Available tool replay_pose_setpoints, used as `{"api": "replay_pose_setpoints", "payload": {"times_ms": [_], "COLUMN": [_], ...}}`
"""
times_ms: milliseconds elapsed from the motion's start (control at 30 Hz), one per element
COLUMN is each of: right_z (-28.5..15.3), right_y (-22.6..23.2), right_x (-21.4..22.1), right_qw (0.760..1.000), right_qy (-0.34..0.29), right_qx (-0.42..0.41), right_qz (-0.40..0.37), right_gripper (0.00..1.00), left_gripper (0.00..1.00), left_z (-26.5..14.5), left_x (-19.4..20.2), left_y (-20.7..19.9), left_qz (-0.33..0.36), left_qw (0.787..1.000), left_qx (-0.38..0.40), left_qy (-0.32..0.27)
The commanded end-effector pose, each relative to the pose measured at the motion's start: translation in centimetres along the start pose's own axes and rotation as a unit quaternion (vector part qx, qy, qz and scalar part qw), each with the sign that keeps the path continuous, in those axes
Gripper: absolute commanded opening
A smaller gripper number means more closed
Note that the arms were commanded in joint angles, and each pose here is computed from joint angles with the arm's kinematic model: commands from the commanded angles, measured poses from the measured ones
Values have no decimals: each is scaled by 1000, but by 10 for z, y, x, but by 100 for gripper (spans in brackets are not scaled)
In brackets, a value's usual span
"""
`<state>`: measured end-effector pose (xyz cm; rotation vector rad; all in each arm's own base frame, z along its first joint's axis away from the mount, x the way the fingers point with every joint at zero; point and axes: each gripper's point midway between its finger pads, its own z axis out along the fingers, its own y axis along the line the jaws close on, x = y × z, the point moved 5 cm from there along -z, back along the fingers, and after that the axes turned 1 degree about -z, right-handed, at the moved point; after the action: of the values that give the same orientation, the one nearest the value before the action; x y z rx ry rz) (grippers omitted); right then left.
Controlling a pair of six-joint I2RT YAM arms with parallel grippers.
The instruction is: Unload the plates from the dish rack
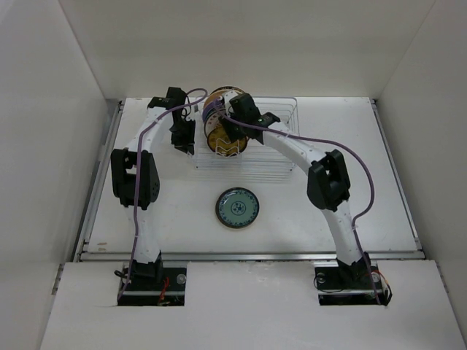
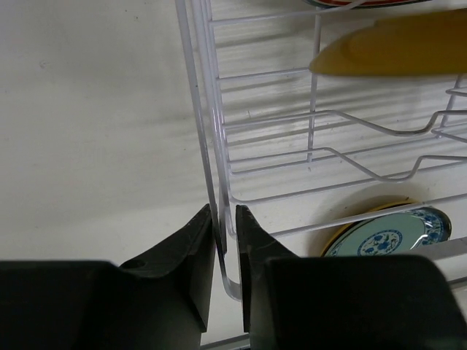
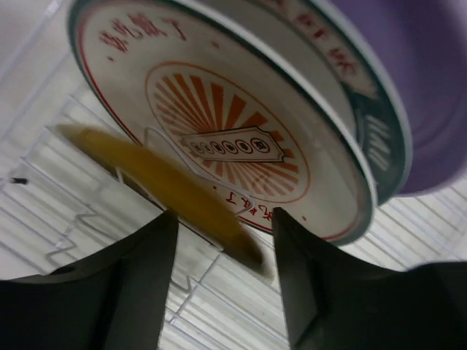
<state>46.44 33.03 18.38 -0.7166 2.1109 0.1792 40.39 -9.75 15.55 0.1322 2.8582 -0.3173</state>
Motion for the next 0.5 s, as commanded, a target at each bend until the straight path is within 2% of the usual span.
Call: {"api": "replay_pose_setpoints", "payload": {"times_ms": [0, 67, 167, 233, 333, 467], "right_z": [-8, -4, -2, -18, -40, -82], "right_y": [-3, 3, 2, -5, -16, -28], "right_x": [-38, -37, -33, -44, -57, -85], "right_qw": [998, 998, 997, 995, 992, 985], "right_qy": [-67, -69, -74, -97, -122, -162], "right_qx": [11, -12, -4, 12, 40, 61], "right_qz": [-2, -4, -2, -4, -9, -12], "right_gripper": [57, 50, 32, 14, 0, 0], "left_gripper": [15, 15, 15, 13, 7, 4], "left_z": [-10, -6, -2, -2, -3, 3], "left_x": [-5, -5, -4, -4, -4, 0], "left_y": [-3, -2, -2, -5, -8, -9], "left_qz": [12, 11, 10, 6, 1, -1], "left_qw": [1000, 1000, 1000, 1000, 1000, 999], "left_qx": [0, -1, -1, 9, 21, 29], "left_qy": [-9, -4, 1, 2, 3, 13]}}
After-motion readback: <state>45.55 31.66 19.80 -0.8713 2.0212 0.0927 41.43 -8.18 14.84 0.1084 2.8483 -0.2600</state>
